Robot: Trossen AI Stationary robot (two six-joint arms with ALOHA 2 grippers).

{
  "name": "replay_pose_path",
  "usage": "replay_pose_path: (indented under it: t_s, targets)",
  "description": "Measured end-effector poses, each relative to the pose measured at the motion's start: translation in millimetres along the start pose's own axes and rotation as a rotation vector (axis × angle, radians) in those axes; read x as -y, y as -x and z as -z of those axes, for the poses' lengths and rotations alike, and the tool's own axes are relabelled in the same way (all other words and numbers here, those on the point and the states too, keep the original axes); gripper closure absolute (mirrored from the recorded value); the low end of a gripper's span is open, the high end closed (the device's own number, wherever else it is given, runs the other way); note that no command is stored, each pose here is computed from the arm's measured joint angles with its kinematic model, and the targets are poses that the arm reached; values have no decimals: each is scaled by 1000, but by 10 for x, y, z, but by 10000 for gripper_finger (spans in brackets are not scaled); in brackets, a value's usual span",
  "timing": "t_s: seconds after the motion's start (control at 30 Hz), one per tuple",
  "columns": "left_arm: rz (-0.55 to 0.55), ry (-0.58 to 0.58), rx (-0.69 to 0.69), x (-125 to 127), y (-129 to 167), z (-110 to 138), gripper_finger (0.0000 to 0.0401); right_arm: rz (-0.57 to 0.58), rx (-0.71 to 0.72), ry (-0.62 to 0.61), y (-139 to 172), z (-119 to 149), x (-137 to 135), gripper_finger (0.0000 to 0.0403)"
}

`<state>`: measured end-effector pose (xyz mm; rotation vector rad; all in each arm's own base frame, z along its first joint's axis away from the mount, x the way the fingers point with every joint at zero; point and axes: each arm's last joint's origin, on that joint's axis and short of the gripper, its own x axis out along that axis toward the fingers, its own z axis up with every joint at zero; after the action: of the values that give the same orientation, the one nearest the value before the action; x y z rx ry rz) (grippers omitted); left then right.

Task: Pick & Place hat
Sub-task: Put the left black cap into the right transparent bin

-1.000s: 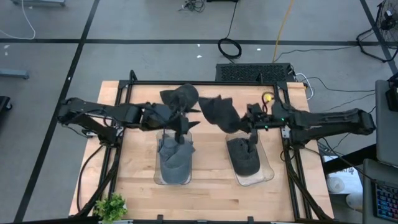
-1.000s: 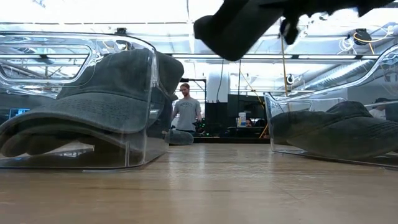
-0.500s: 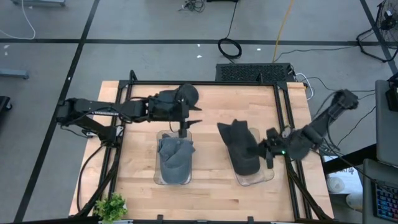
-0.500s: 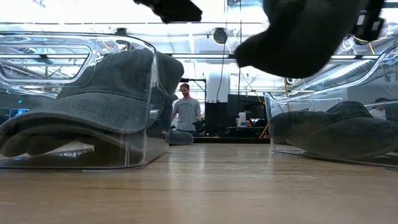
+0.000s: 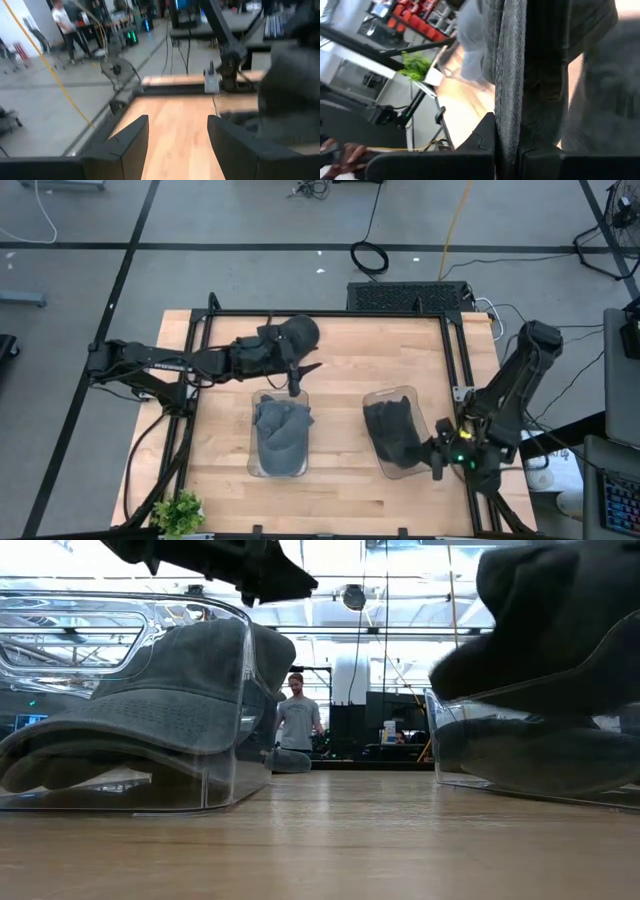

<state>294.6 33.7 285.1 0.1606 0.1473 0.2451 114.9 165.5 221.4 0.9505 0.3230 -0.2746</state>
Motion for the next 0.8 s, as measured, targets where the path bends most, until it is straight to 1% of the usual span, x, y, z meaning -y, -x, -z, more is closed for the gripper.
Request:
replay_pose_path:
  t_s: [0.13,0.27,0.4,0.5,0.63,0.8]
  targets:
    - [-4,10,24,-5,3,-30,187,44,55,-12,-120,84,45,403]
    - [5,39,40,28,9,-49,187,89,74,-30,-230,152,92,403]
    - [23,62,14,72,14,-28,187,150,41,-11,-296,174,148,403]
    - [43,85,-21,129,24,-1,187,172,-18,-3,-306,185,154,393]
    - [72,98,-30,214,40,-1,187,187,-73,78,-307,207,172,353]
    - [44,86,-34,273,57,-7,187,191,-84,116,-302,199,180,272]
